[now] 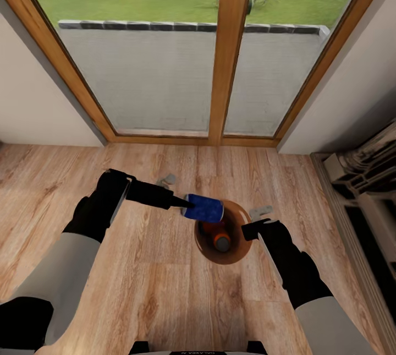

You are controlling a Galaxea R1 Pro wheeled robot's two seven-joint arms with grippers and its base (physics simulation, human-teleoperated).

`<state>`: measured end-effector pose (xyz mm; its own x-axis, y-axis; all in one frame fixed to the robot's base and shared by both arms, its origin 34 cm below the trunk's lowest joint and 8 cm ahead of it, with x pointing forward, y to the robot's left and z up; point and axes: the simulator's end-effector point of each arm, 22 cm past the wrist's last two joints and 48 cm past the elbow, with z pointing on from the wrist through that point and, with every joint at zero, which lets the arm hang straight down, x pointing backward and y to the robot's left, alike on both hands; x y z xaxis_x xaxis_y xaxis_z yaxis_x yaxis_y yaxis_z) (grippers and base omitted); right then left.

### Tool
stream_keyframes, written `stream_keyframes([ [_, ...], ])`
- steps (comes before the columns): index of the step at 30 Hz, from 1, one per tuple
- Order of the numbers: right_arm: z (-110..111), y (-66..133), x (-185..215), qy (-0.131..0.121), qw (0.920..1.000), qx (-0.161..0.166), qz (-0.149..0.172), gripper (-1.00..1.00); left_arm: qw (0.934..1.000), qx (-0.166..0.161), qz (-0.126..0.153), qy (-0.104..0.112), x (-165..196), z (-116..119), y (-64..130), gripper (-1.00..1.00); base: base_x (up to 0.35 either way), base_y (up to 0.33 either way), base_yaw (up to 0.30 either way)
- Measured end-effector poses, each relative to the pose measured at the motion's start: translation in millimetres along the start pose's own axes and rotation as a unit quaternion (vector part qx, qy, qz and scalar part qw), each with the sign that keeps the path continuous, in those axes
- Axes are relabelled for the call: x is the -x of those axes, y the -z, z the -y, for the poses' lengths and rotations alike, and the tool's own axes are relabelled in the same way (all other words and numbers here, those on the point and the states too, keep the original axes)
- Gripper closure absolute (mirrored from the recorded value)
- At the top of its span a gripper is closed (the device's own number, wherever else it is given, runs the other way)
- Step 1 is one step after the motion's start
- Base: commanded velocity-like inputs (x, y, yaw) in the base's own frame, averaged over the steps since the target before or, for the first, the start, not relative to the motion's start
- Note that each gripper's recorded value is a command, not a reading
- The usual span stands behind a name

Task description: Put the three can of soda from the living room inside the tash can in the kitchen.

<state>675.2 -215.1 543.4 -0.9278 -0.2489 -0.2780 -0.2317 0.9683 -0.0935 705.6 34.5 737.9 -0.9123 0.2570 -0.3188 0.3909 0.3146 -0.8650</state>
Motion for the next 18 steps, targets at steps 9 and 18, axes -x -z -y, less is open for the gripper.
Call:
stream_keyframes([
  [9,-5,-0.8,8,-0.001,1.0,0.005,0.002,1.0,0.9997,0.0,-0.022,-0.013,-4,10,-27.5,1.0,0.0,0.0,0.0],
  [18,-22,0.9,17,-0.005,0.9998,0.02,0.007,1.0,0.9938,0.098,-0.043,-0.031,-8,-21,-49.0,1.0,0.0,0.0,0.0],
])
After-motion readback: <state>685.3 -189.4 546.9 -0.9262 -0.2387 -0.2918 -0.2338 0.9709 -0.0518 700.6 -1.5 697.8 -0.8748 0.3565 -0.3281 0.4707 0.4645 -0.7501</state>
